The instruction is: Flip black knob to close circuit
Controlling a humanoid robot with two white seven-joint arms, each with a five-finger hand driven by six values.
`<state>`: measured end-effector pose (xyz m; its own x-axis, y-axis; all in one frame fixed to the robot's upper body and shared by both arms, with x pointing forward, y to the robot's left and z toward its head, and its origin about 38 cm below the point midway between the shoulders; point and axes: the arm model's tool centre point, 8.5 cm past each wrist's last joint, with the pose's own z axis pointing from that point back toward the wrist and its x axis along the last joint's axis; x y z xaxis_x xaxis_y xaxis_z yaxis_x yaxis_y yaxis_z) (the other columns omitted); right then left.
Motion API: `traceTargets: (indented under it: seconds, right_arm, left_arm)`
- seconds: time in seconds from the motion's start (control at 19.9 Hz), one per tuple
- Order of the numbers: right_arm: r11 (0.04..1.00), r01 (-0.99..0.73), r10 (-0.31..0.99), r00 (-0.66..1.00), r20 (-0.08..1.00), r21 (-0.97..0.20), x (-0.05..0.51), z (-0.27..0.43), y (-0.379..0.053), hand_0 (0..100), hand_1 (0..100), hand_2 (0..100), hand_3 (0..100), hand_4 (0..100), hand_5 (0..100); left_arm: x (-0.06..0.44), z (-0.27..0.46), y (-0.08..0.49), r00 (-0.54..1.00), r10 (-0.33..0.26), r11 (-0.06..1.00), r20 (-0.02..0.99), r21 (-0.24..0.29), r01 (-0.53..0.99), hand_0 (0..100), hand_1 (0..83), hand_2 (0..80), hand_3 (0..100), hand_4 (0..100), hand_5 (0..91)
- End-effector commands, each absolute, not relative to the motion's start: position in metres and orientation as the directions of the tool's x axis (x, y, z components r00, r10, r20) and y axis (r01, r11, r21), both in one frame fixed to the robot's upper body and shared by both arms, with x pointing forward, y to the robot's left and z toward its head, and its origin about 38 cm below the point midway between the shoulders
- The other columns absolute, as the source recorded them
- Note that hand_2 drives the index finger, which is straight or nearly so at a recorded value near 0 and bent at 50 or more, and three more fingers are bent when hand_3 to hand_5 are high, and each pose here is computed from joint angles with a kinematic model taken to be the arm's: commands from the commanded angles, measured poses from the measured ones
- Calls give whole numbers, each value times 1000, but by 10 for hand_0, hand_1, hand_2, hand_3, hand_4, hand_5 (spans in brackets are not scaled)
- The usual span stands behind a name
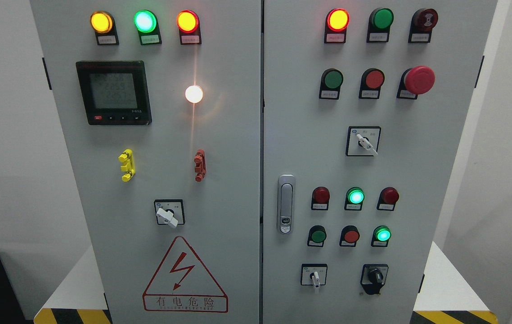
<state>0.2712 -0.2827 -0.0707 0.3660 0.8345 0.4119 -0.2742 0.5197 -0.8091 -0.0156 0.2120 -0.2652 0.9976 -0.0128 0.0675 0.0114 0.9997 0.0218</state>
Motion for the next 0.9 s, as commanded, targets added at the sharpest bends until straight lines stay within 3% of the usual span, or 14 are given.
traceTargets:
  seconds: [0.0,0.85]
  right_arm:
    - [412,-40,890,230,393,-910,317,35,-276,0,127,850,979,824,751]
    - [355,73,907,215,362,-932,357,117,-253,0,130,857,986,827,753]
  left_arm:
    - [-16,-265,212,998,-13,1000,68,22,11,120,556,0,0,0,0]
    - [-16,-265,212,998,-13,1000,68,22,11,120,556,0,0,0,0]
